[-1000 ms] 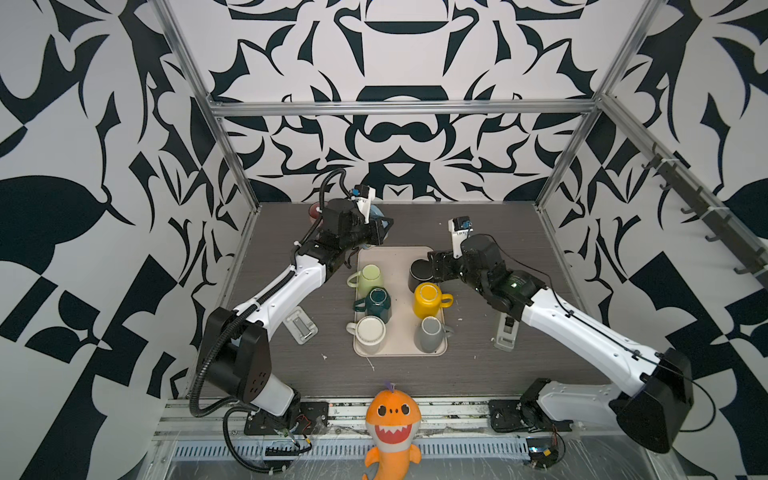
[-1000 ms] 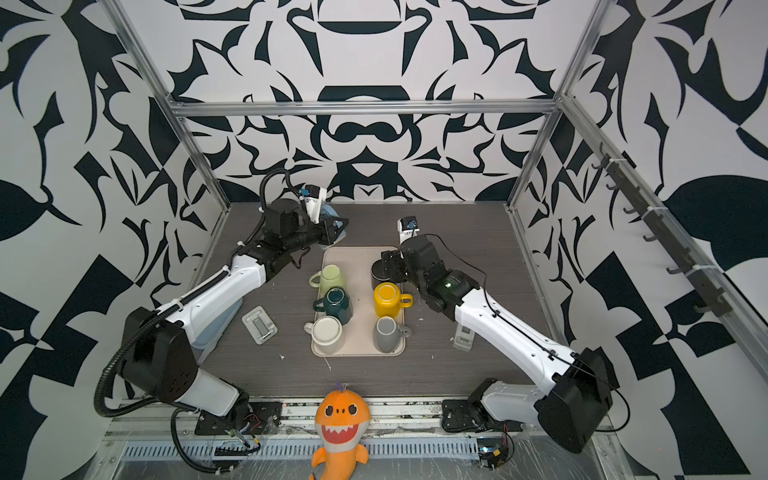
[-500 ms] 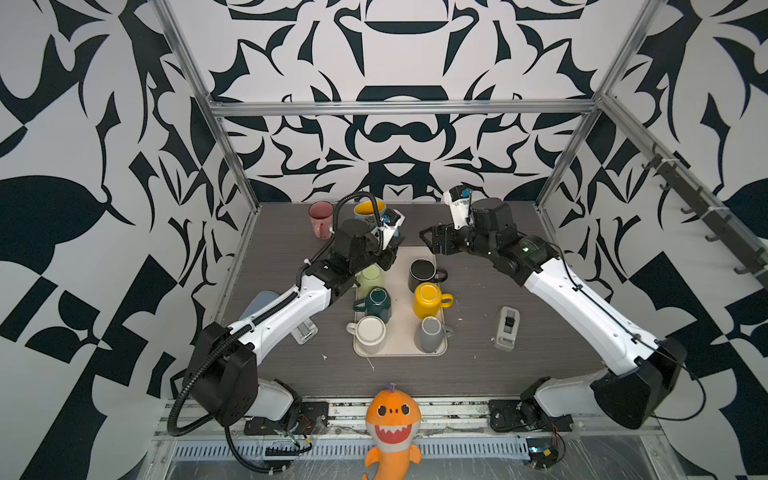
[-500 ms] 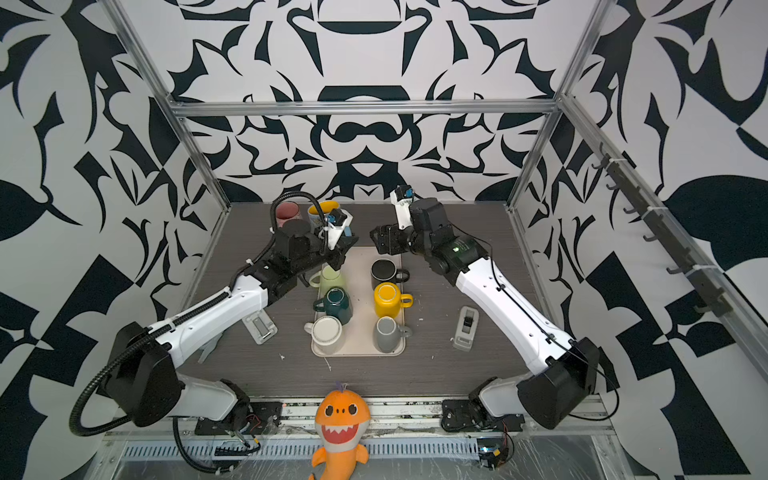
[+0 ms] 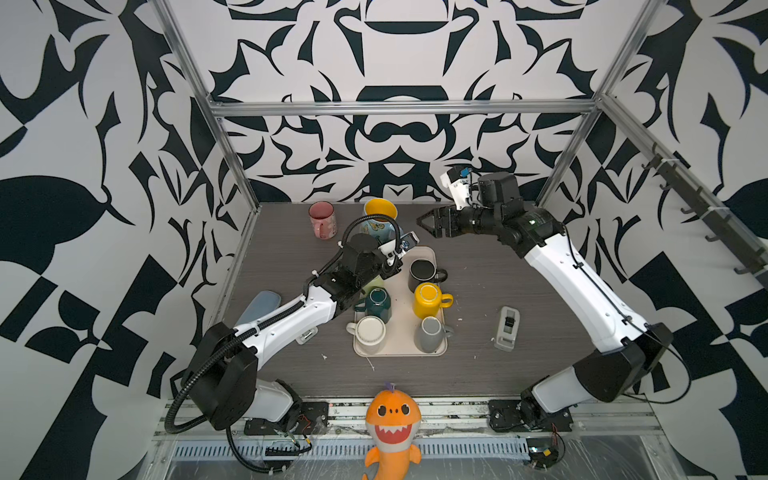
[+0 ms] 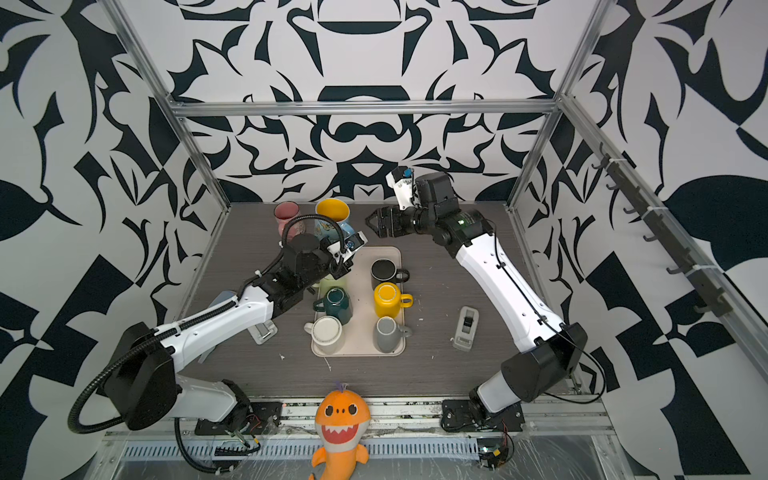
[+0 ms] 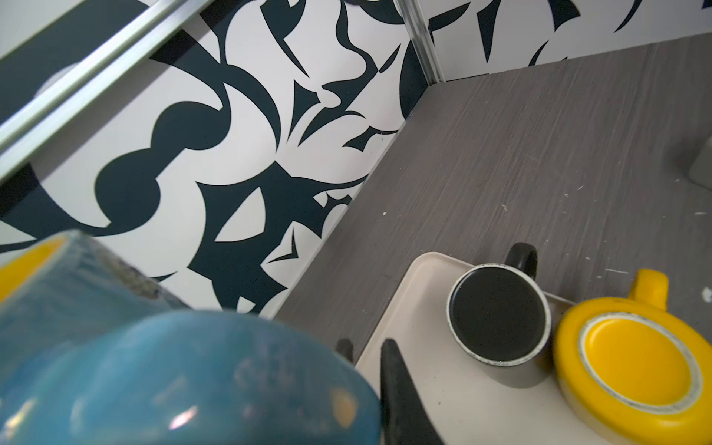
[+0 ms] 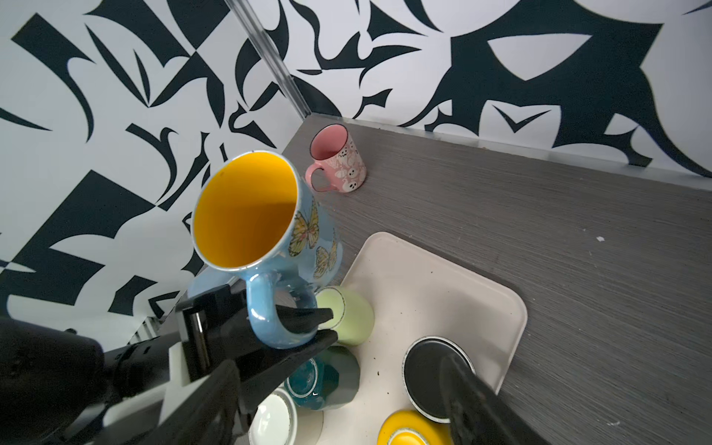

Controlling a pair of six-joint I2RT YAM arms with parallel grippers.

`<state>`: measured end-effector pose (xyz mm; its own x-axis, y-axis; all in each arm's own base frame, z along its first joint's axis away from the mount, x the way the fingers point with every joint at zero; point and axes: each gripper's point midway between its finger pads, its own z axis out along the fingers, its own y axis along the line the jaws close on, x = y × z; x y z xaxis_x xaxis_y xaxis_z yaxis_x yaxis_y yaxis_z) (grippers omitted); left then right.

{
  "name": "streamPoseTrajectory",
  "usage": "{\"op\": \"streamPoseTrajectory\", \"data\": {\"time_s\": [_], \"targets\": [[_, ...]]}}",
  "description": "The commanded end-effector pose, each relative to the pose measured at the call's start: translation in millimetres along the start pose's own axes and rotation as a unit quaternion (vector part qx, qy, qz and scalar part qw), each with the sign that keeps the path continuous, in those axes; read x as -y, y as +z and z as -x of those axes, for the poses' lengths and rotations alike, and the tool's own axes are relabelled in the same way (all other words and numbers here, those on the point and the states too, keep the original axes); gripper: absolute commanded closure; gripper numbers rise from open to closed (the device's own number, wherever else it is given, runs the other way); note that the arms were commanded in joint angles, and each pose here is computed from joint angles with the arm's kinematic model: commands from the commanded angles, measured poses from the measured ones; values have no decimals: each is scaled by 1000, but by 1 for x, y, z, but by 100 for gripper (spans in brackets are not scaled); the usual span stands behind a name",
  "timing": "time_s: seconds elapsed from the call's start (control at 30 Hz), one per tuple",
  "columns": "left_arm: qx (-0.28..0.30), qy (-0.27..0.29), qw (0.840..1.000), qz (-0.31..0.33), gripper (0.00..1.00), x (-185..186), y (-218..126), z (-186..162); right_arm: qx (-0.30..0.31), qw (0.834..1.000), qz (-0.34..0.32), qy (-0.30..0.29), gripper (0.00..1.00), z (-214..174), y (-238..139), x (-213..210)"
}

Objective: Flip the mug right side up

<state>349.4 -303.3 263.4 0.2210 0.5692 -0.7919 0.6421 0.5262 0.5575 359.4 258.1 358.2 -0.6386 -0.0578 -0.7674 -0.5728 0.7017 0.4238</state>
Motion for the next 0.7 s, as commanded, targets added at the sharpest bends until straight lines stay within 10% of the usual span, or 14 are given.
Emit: {"op": "streamPoseTrajectory", "data": {"time_s": [0.0, 0.67], "targets": [[55, 72, 992, 85, 100, -36, -9, 37, -11, 999, 32, -14, 17, 7, -7, -16], [22, 143, 986, 80, 100, -28, 10, 28, -85, 994, 63, 11, 24, -9, 20, -15]]}}
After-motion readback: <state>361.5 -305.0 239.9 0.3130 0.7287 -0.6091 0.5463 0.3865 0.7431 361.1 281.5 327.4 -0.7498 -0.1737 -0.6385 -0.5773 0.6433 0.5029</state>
